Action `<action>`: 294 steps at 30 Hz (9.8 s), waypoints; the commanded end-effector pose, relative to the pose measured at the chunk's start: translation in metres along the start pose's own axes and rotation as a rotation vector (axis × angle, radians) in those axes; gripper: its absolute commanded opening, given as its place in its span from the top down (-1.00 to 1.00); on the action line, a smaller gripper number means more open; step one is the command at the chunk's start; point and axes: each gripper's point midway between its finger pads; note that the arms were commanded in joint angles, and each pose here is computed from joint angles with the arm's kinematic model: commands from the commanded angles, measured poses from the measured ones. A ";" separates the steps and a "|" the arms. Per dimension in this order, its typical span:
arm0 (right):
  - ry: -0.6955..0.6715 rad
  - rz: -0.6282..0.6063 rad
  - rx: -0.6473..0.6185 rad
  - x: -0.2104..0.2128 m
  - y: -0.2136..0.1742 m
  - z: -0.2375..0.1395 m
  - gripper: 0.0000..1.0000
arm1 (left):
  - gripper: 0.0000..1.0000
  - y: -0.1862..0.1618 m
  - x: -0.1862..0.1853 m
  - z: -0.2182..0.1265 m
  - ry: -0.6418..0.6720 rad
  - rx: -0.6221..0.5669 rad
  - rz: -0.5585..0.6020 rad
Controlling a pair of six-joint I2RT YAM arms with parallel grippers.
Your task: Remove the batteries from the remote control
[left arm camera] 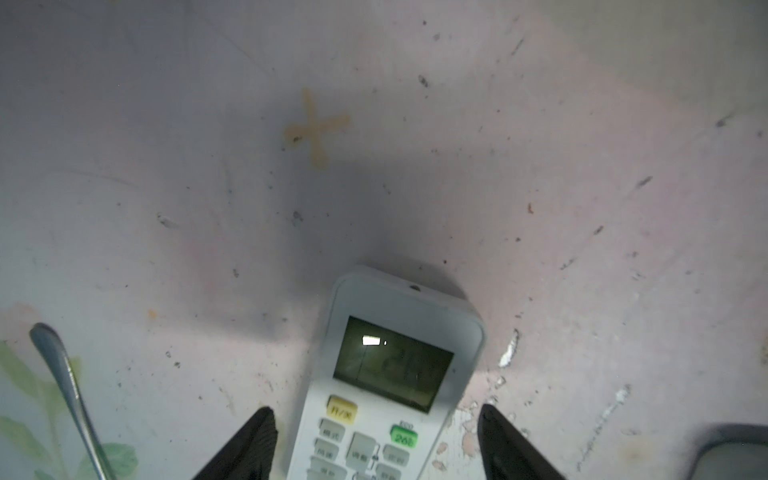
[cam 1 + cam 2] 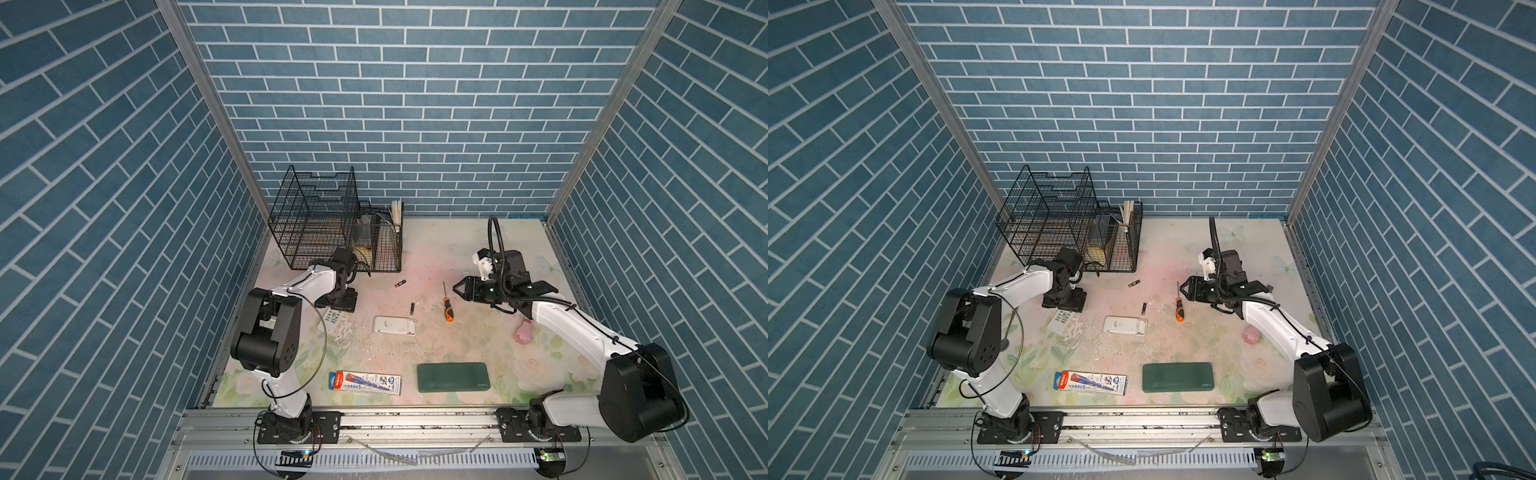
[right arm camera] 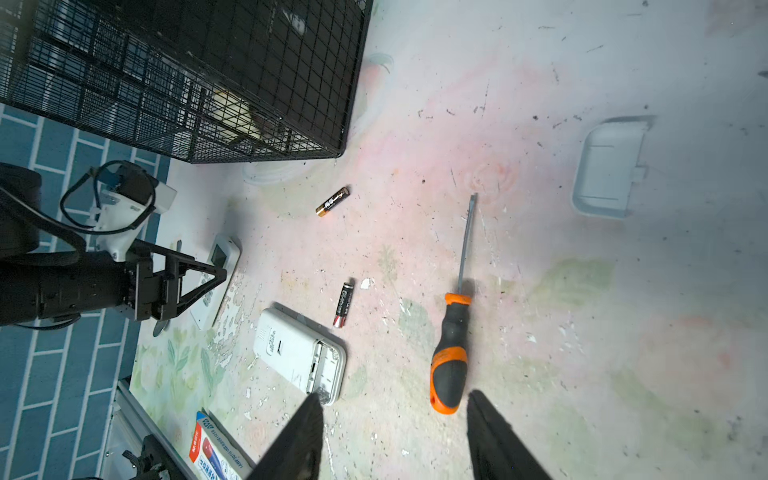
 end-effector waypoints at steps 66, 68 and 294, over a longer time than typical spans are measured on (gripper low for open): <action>0.307 -0.282 0.040 0.173 -0.038 0.059 -0.06 | 0.39 0.030 -0.097 -0.121 -0.754 -0.417 -0.541; 0.320 -0.293 0.052 0.182 -0.041 0.062 -0.06 | 0.39 0.032 -0.101 -0.124 -0.759 -0.417 -0.527; 0.378 0.065 -0.016 0.159 0.054 0.037 0.10 | 1.00 0.076 -0.138 -0.219 -1.636 -0.671 -0.536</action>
Point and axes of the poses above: each gripper's point midway between its finger pads, its own z axis out along the fingers, its own x axis along the line the jaws close on, y = z × x
